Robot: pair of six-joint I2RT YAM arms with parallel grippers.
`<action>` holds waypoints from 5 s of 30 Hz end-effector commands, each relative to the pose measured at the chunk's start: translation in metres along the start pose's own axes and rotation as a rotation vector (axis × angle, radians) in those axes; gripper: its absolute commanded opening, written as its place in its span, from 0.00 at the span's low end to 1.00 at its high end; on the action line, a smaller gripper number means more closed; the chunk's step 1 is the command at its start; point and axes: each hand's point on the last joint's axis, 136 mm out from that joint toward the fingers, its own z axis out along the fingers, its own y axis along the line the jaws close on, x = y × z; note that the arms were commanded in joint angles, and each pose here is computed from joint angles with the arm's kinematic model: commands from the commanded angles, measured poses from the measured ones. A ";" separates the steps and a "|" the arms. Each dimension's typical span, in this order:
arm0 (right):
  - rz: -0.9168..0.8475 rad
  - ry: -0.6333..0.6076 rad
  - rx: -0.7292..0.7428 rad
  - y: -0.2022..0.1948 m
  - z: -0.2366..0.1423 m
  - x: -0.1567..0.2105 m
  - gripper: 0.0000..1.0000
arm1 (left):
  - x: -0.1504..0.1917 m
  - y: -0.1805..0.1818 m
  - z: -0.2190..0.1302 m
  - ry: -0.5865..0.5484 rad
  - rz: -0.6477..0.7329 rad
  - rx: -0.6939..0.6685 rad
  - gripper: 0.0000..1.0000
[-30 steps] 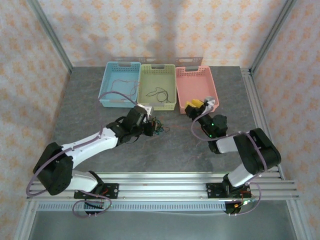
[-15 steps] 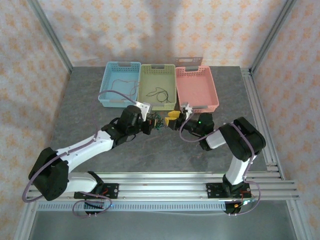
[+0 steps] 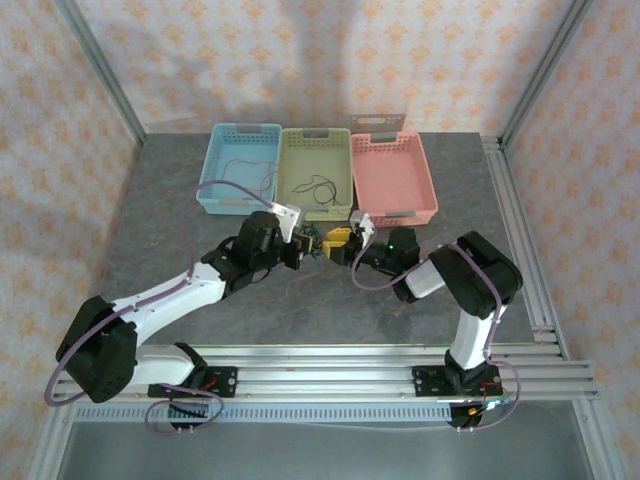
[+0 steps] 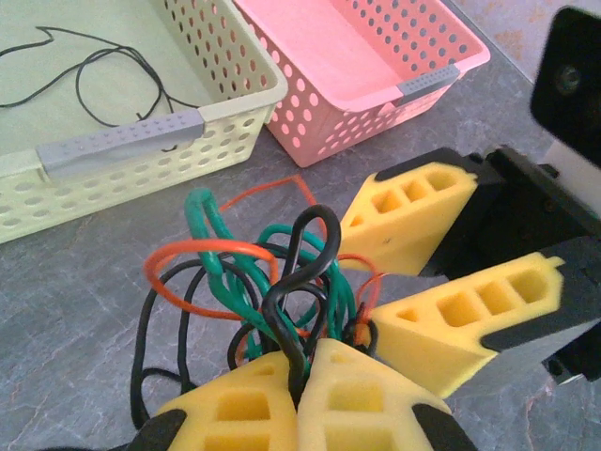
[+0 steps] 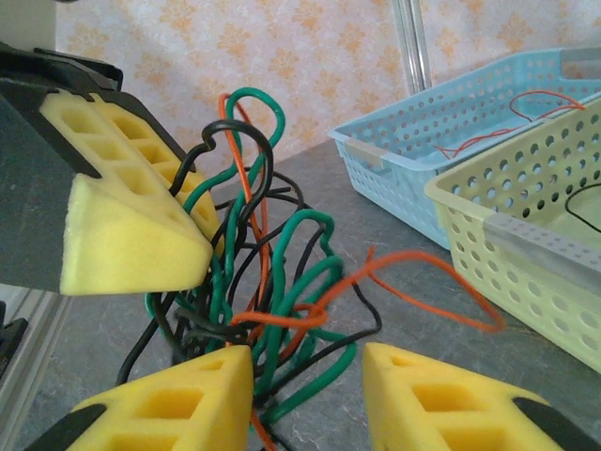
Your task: Untangle the cables
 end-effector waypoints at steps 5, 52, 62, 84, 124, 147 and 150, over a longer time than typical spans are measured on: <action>-0.090 -0.029 -0.054 0.014 0.009 -0.010 0.45 | -0.022 -0.012 -0.002 -0.081 0.026 0.055 0.00; -0.374 -0.090 0.462 -0.037 -0.040 -0.036 0.00 | -0.035 -0.023 -0.002 0.218 0.005 -0.141 0.39; -0.374 -0.090 0.456 -0.036 -0.039 -0.036 0.00 | -0.045 0.006 0.027 0.273 0.056 -0.338 0.37; -0.369 -0.093 0.459 -0.036 -0.041 -0.037 0.10 | -0.067 0.008 0.025 0.152 0.099 -0.348 0.00; -0.207 -0.159 0.296 -0.020 -0.019 -0.055 0.46 | -0.024 0.049 0.041 -0.132 0.448 -0.367 0.00; 0.007 0.236 0.118 -0.026 0.003 -0.058 0.46 | -0.015 0.029 0.032 -0.193 0.508 -0.242 0.00; 0.020 0.302 0.088 -0.024 0.004 -0.051 0.46 | -0.014 0.028 0.031 -0.195 0.508 -0.234 0.00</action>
